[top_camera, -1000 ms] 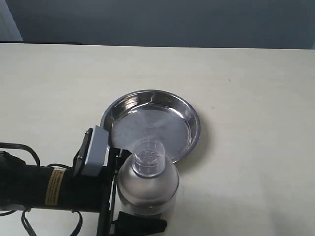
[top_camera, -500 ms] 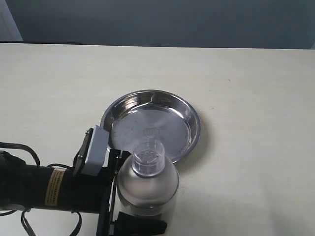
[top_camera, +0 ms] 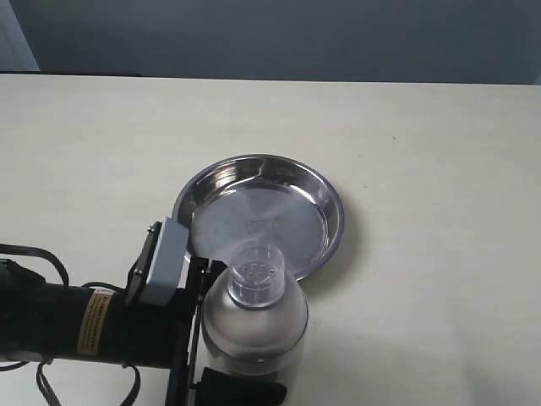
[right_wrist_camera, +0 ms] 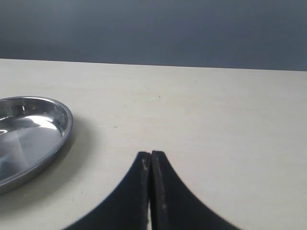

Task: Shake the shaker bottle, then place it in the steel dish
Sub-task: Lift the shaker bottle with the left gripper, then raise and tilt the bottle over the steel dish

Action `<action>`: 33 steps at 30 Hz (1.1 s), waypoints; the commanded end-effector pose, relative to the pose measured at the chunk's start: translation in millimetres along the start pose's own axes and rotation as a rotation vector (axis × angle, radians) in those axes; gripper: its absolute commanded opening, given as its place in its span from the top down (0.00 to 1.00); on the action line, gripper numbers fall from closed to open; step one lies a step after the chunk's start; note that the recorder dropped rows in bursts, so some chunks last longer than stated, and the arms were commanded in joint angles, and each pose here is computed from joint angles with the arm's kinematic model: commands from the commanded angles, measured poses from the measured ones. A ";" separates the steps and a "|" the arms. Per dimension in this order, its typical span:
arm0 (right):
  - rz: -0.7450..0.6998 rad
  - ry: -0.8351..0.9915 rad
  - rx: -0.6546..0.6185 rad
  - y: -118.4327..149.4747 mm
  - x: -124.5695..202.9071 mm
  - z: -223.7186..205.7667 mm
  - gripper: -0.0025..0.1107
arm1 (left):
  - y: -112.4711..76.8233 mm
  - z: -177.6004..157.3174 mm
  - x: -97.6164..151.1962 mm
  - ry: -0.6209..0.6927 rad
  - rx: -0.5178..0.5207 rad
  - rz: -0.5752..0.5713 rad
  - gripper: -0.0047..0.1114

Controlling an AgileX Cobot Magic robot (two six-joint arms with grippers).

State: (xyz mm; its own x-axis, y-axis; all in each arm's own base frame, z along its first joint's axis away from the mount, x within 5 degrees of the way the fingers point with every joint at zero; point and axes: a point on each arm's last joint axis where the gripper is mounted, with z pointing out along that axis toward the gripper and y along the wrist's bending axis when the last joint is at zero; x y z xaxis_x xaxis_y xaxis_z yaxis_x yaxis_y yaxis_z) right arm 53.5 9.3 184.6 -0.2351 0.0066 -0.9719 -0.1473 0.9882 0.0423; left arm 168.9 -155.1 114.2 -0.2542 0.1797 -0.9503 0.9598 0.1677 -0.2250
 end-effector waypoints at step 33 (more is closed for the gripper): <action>-0.004 -0.016 -0.003 0.1 -1.0 -0.2 0.98 | -10.4 -49.7 -128.7 -0.298 -0.475 0.231 0.96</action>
State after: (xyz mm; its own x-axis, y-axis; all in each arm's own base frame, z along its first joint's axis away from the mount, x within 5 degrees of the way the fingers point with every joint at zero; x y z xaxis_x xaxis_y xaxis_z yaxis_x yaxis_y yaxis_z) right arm 53.5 9.3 184.6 -0.2349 0.0048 -0.9720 -0.1478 0.9882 0.0406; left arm 184.2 -136.1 224.4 0.0124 0.0209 -0.9997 0.8483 0.5291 0.0216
